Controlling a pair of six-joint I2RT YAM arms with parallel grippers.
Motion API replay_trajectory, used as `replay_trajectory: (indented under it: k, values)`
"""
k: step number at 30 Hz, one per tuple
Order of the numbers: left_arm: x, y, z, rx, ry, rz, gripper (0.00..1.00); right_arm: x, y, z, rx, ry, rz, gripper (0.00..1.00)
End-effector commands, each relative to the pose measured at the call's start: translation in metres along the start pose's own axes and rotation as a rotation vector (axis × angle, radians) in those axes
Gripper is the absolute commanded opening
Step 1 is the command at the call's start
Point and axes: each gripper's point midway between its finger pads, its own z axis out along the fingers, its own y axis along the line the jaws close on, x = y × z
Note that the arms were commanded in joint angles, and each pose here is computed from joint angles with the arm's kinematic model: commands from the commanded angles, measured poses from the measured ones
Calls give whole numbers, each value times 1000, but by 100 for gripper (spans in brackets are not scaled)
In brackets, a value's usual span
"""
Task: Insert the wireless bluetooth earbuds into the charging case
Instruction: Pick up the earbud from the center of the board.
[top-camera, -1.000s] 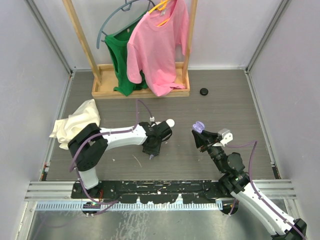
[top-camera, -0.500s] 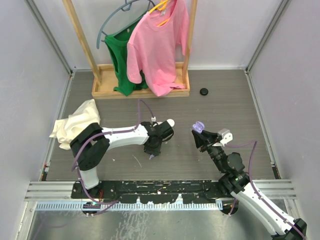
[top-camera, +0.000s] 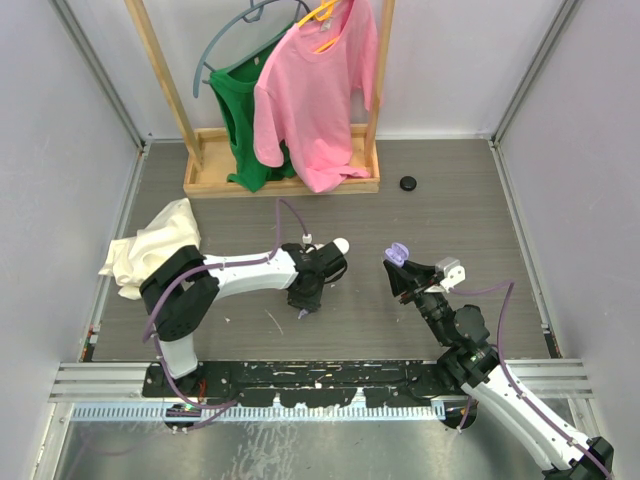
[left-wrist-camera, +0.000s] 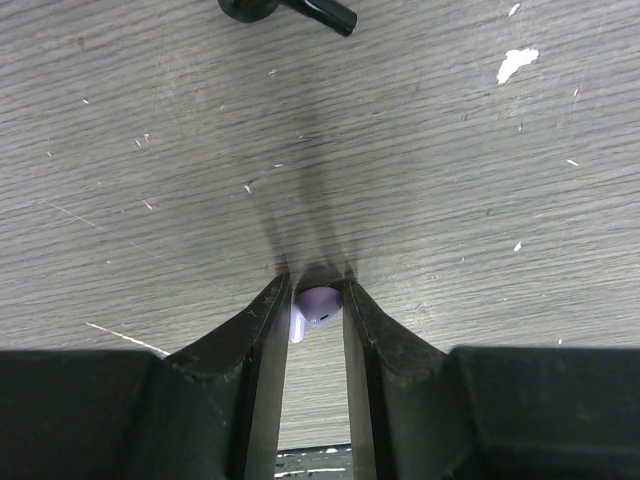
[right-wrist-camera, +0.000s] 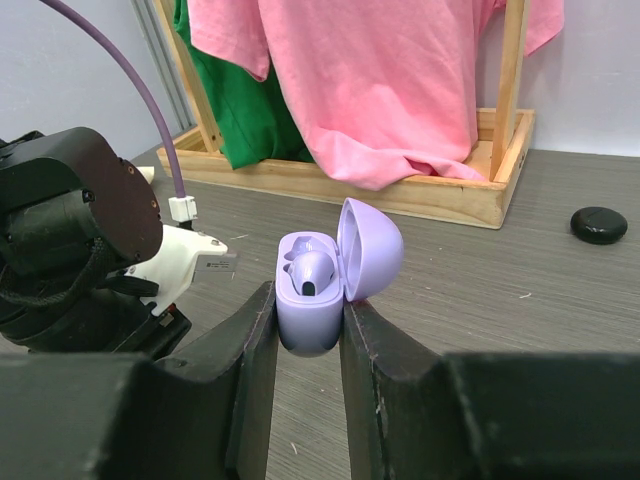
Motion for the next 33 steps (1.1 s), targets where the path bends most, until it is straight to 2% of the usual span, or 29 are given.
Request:
replay_trajectory:
  k: [1, 15, 24, 33]
  values:
    - [7, 4, -11, -1, 29, 37, 29, -13, 3, 1, -9, -57, 16, 1]
    - [10, 2, -10, 10, 56, 79, 30, -12, 3, 1, -10, -56, 16, 1]
    - [11, 11, -5, -34, 57, 87, 25, -13, 3, 1, -10, -58, 16, 1]
    - [-5, 19, -8, 15, 3, -30, 22, -13, 3, 1, -12, -58, 17, 1]
